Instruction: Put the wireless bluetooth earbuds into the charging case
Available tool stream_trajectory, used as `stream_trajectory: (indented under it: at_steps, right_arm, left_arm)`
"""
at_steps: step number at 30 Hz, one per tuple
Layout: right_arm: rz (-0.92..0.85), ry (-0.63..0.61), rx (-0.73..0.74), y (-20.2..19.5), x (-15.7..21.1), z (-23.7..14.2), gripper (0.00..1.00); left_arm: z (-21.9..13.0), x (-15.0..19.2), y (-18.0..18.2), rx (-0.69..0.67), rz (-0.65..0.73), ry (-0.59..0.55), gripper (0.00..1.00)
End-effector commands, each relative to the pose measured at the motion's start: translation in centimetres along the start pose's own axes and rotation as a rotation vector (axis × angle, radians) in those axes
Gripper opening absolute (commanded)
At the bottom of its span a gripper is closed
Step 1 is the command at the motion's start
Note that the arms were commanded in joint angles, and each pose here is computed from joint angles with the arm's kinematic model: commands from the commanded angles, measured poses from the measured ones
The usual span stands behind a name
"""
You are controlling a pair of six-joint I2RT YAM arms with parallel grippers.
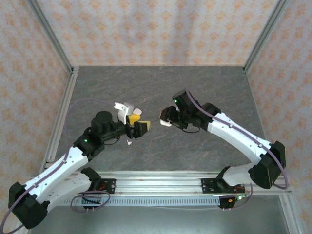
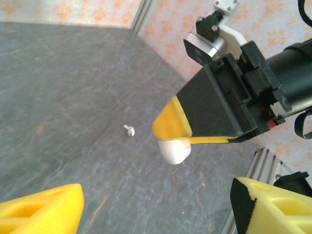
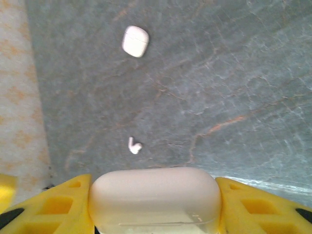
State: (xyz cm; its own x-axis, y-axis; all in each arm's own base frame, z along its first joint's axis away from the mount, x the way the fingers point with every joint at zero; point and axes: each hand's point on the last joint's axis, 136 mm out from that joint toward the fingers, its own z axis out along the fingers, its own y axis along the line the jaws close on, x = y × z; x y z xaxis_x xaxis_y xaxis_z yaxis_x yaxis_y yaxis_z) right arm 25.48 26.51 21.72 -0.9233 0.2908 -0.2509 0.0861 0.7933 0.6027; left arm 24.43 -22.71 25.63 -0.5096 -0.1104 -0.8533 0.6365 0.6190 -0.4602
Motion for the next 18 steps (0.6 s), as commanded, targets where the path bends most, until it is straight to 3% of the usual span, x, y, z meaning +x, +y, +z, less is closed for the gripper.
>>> stream_trajectory:
  at_steps: [1, 8, 18]
  right_arm:
    - [0.037, -0.024, -0.085, 2.2, -0.9, -2.1, 0.49]
    - [0.059, -0.055, -0.157, 3.9, -1.5, -3.9, 0.49]
    - [0.096, -0.051, -0.233, 4.8, -1.3, -4.6, 0.48]
  left_arm:
    - [0.9, -2.8, -1.7, 0.062, 0.031, -0.117, 0.77]
    - [2.7, -2.7, -3.8, 0.156, 0.079, -0.088, 0.7]
    - [4.3, -3.4, -4.4, 0.175, 0.029, -0.105, 0.6]
